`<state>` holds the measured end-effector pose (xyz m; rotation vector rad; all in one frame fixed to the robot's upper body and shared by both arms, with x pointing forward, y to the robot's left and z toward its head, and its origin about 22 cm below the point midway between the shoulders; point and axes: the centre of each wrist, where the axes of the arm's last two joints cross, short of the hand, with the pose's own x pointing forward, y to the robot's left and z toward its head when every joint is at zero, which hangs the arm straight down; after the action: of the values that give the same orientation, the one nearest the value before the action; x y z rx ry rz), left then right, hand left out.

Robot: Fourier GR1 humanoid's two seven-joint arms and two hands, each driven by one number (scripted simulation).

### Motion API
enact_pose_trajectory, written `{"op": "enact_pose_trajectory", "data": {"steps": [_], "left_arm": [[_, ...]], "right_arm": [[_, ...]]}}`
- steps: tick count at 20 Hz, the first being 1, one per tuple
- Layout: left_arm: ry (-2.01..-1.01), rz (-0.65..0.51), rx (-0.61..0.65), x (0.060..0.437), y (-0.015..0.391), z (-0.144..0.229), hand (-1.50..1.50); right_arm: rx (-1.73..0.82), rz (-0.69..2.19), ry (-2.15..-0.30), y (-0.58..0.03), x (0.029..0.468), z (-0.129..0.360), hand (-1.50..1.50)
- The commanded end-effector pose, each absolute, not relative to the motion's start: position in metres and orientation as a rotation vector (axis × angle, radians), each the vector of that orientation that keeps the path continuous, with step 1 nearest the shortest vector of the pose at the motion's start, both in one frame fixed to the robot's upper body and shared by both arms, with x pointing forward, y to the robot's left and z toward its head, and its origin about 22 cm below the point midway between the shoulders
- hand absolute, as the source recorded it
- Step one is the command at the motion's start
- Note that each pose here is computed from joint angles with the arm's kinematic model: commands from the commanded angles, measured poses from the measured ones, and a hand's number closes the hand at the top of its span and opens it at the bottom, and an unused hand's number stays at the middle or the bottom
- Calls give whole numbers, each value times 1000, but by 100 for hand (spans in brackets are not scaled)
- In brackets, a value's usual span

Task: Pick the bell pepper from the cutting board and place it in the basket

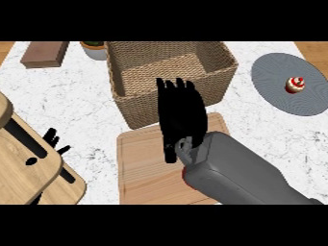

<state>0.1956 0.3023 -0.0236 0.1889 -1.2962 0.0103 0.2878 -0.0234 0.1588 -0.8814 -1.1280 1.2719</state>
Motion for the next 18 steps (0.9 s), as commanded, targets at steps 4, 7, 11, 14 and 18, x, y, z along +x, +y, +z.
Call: {"op": "enact_pose_trajectory", "data": {"steps": [4, 7, 11, 14, 18], "left_arm": [[-1008, 41, 201, 161, 319, -59, 0], [-1019, 38, 198, 163, 311, -57, 0], [-1036, 26, 204, 175, 318, -47, 0], [-1006, 31, 189, 171, 304, -61, 0], [-1033, 21, 197, 185, 307, -51, 0]], "right_arm": [[-974, 1316, -925, -13, 275, 183, -150], [-955, 1297, -917, -12, 273, 188, -150], [-949, 1267, -912, -12, 272, 191, -150], [-944, 1265, -918, -11, 261, 174, -150], [-954, 1267, -905, -11, 257, 164, -150]]}}
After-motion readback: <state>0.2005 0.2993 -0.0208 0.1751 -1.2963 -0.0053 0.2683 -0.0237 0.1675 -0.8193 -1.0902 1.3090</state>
